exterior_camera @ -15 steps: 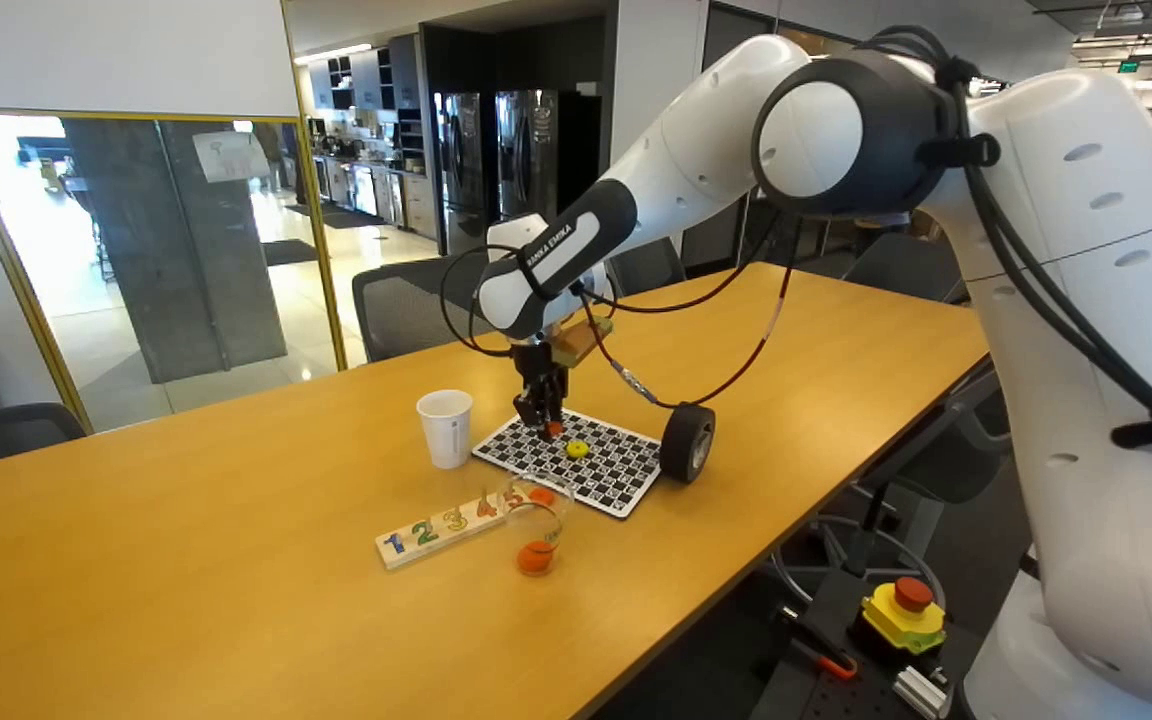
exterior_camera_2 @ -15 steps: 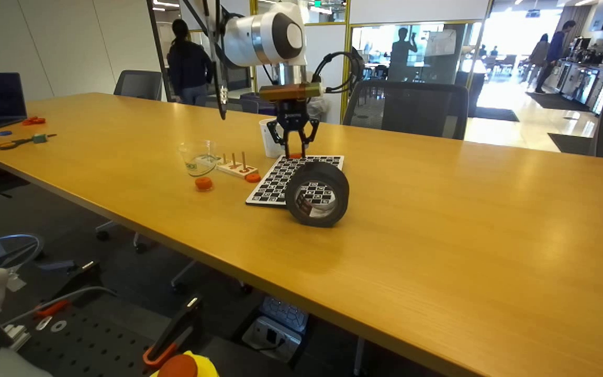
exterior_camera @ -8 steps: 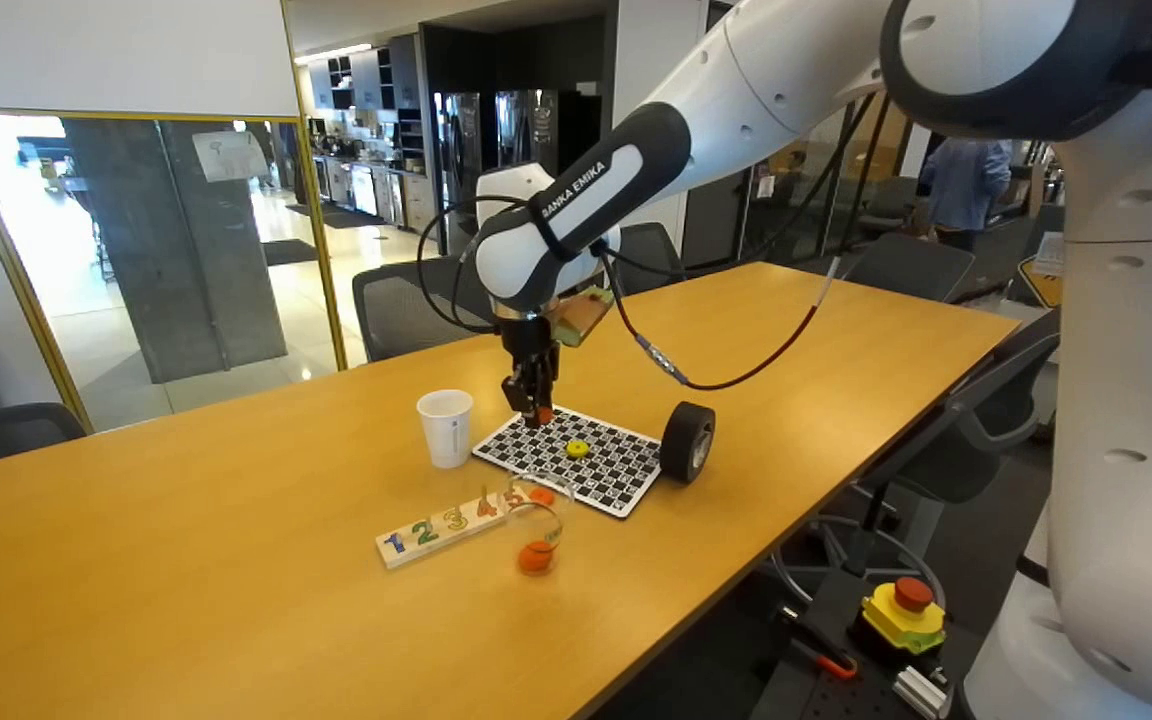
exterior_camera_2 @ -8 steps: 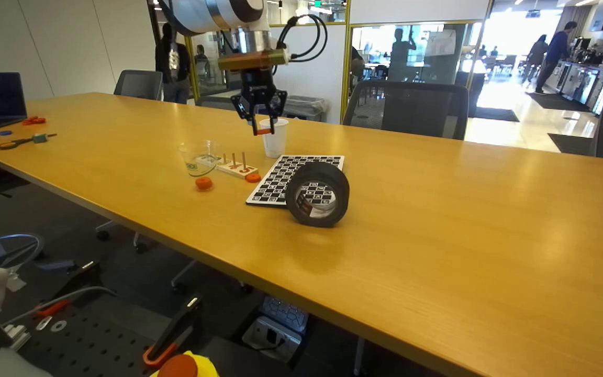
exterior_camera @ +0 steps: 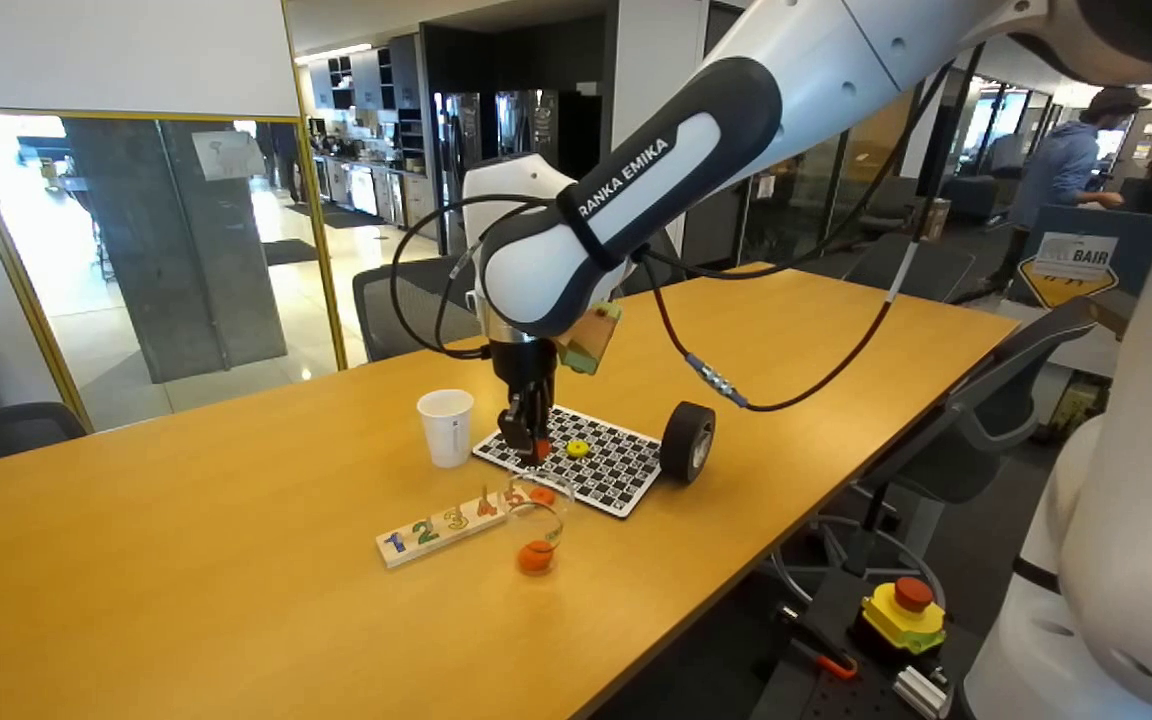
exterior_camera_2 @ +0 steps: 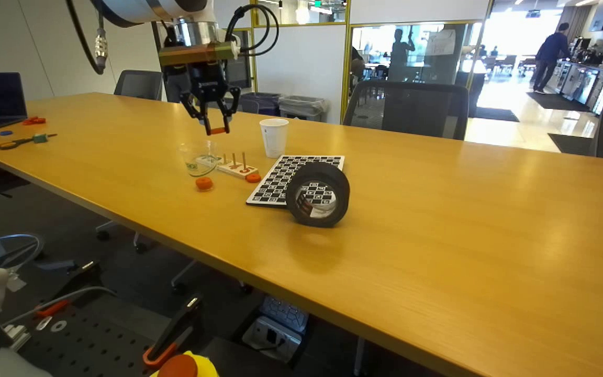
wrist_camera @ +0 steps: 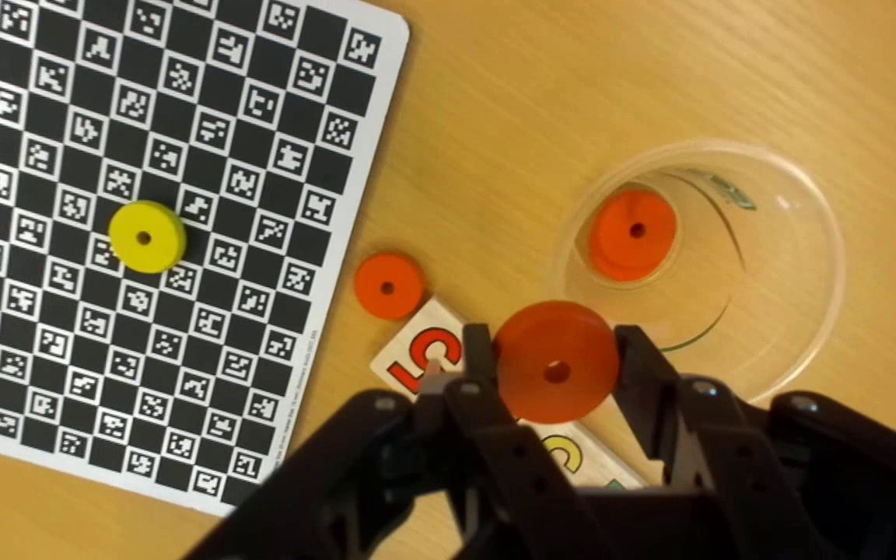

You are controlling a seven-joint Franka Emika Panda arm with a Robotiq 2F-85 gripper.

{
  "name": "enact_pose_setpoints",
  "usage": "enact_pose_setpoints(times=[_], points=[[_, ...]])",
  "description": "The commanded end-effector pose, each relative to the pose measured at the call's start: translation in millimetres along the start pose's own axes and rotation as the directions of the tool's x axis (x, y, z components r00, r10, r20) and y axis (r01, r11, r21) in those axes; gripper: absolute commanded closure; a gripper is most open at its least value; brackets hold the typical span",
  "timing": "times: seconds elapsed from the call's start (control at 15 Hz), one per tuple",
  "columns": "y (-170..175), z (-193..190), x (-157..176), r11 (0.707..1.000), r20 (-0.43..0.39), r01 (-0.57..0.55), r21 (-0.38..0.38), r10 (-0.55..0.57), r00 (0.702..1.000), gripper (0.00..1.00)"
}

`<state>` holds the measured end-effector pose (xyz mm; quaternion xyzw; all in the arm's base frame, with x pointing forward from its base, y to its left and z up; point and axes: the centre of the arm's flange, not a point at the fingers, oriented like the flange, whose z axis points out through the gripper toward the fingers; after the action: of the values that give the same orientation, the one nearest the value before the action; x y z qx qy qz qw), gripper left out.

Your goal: Pick up the orange objects from the table and put them in the colorless cup, then pick up the yellow objects and put them in the white cup

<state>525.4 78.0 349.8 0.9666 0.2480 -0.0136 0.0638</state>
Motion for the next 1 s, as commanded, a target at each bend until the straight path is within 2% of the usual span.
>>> enact_pose_setpoints(times=[0.0, 0.6, 0.93], points=[[-30, -3, -33, 1.0, -0.058, -0.001, -0.006, 0.001, 0.998, 0.81], [-46, 5, -42, 0.999, -0.151, 0.041, 0.019, -0.038, 0.988, 0.81], [-45, 8, -41, 0.998, -0.17, 0.053, 0.045, -0.045, 0.984, 0.8]])
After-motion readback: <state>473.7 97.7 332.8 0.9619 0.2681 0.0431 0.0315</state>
